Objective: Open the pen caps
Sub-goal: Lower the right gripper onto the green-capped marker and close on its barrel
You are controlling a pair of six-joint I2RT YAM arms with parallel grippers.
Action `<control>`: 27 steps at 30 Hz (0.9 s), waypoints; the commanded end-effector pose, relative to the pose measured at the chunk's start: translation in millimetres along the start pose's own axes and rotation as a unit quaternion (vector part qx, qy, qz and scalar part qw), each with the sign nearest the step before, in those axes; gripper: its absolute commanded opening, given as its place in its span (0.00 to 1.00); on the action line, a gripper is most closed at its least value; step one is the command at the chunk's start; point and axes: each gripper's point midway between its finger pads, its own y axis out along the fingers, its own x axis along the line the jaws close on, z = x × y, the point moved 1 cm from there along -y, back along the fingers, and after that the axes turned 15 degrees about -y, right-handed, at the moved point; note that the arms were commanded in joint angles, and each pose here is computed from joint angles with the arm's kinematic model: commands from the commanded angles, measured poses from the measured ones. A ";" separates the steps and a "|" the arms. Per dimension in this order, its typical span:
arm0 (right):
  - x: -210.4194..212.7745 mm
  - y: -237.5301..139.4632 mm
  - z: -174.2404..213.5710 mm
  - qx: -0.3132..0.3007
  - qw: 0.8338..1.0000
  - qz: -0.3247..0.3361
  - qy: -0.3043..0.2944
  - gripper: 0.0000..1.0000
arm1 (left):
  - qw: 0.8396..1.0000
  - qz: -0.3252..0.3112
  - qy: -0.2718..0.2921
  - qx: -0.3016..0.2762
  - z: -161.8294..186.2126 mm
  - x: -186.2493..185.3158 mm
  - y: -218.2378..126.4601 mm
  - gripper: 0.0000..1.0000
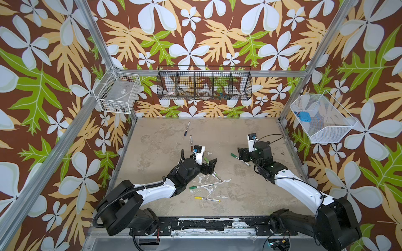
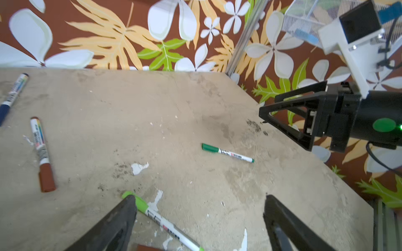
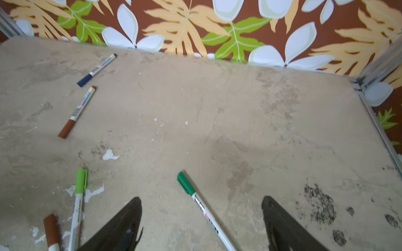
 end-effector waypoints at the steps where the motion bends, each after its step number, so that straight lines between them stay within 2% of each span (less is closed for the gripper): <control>1: 0.1 10.8 29.9 0.047 0.999 -0.014 0.016 0.87 | 0.999 0.024 0.011 0.026 13.5 -6.1 0.4 0.93; 7: 14.8 39.7 60.4 0.115 0.992 -0.048 0.002 0.85 | 0.997 0.054 0.030 0.047 29.8 -8.5 -6.1 0.93; 14: 15.1 51.4 76.9 0.146 0.988 -0.042 -0.010 0.80 | 0.997 0.046 0.038 0.046 28.7 -6.5 -7.1 0.94; 17: 19.2 56.3 81.2 0.155 0.986 -0.054 -0.013 0.73 | 0.997 0.047 0.038 0.047 29.0 -6.7 -6.6 0.94; 21: 23.0 63.1 87.8 0.170 0.983 -0.062 -0.017 0.73 | 0.998 0.029 0.046 0.043 27.3 -1.4 -5.2 0.95; 24: 26.0 68.8 94.1 0.183 0.981 -0.068 -0.017 0.62 | 0.997 0.030 0.045 0.047 29.1 -1.1 -3.9 0.95; 27: 27.6 72.1 98.1 0.192 0.979 -0.072 -0.018 0.58 | 0.997 0.028 0.044 0.052 31.1 -0.5 -1.8 0.95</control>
